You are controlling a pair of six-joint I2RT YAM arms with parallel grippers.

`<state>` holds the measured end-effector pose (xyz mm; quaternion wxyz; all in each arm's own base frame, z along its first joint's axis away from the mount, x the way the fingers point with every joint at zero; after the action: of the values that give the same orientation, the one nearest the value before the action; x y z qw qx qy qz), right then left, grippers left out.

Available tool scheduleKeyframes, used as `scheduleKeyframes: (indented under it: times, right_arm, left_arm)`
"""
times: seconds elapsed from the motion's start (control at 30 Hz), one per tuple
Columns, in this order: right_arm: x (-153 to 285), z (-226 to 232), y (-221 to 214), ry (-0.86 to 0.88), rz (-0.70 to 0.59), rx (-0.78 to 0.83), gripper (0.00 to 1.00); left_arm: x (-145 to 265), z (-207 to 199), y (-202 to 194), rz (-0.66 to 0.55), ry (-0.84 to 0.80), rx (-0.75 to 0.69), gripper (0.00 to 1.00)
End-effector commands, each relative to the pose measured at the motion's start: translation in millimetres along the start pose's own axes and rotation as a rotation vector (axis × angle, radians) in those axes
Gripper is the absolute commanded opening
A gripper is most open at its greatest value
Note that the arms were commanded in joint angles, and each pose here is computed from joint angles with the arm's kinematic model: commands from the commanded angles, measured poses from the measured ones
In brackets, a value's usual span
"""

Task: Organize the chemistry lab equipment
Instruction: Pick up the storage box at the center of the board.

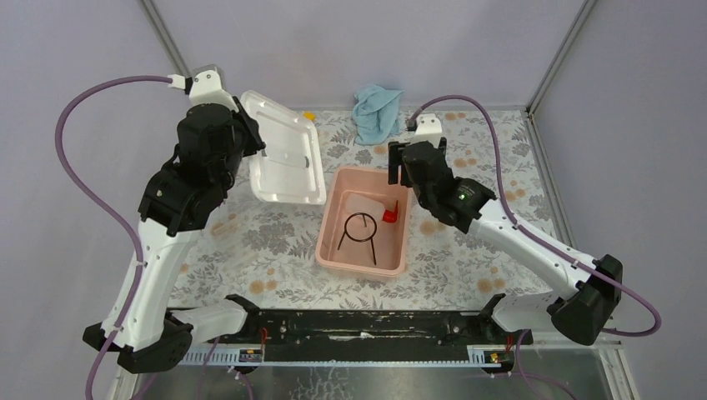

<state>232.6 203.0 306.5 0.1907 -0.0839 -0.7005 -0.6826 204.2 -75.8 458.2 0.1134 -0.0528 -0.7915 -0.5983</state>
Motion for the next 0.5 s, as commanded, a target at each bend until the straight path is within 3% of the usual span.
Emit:
scheduleKeyframes:
  times: [0.0,0.27,0.47]
  right_arm:
    - [-3.6,-18.4,22.1,-0.027,-0.062,-0.018,0.79]
    - [-21.1,-38.4,-1.2,-0.001,0.061,-0.032,0.81]
    - [-24.0,-30.8,-20.6,0.069,0.157,-0.081,0.8]
  left_arm:
    - [6.1,-7.0,13.4,-0.035,-0.035,0.094,0.0]
    - [3.5,-5.2,8.4,-0.041,0.003,0.145,0.0]
    - [9.2,-1.5,11.7,-0.114,-0.037,0.133,0.0]
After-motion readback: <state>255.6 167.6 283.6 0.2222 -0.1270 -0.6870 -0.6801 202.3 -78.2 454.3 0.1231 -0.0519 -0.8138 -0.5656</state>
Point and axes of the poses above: each gripper's point midway between its finger pads, its own x axis back along the fingers, its own z axis along the line the jaws close on, y = z × x, the point moved 10 cm from there along x, back along the fingers, and after that the axes turned 2 degrees about x, right-handed, at the moved point
